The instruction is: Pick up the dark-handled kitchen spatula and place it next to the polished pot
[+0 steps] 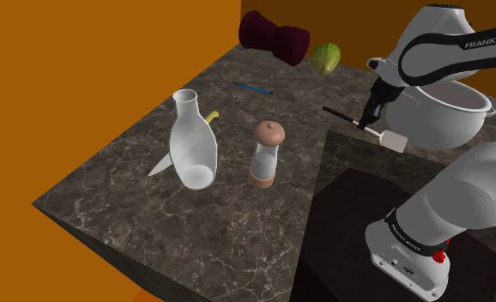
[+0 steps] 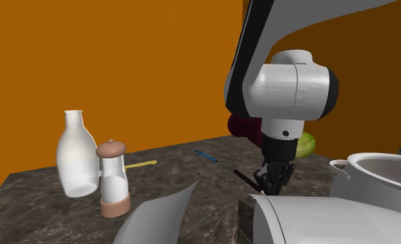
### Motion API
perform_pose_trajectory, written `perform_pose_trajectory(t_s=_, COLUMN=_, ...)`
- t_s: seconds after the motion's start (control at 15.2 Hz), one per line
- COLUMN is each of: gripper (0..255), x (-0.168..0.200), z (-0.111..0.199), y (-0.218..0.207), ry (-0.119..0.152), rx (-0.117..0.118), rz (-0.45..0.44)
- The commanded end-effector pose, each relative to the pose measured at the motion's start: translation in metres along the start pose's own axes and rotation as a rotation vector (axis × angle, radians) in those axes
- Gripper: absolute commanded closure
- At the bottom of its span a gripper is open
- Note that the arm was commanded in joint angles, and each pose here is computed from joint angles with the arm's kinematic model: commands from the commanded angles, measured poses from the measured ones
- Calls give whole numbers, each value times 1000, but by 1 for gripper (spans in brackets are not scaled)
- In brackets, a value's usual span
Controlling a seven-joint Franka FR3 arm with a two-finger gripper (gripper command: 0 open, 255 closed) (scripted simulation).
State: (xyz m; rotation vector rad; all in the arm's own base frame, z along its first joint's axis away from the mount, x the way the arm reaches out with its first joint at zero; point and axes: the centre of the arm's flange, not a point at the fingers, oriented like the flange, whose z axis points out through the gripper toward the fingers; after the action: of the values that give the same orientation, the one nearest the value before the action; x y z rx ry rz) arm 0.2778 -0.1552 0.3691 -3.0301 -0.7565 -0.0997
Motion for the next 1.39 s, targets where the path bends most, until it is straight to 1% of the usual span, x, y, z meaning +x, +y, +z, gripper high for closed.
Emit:
perform_pose_trajectory(t_s=0.0, gripper=255, x=-1, z=11, y=0, ry=0, rx=0, rz=0)
perform_pose_trajectory(t_s=0.13, gripper=255, x=-1, z=19, y=0, ry=0, rx=0, rz=0)
perform_pose_trajectory(t_s=0.59, gripper=255, x=-1, z=19, y=0, ry=0, rx=0, rz=0)
perform_pose_trajectory(t_s=0.66, gripper=0, x=-1, z=19, y=0, ry=0, rx=0, rz=0)
perform_pose_trajectory(t_s=0.99, gripper=0, x=-1, z=19, y=0, ry=0, rx=0, rz=0)
perform_pose_trajectory(t_s=1.25, gripper=0, x=-1, z=-31, y=0, ry=0, rx=0, rz=0)
perform_pose_trajectory(t_s=1.32, gripper=0, x=-1, z=-31, y=0, ry=0, rx=0, rz=0)
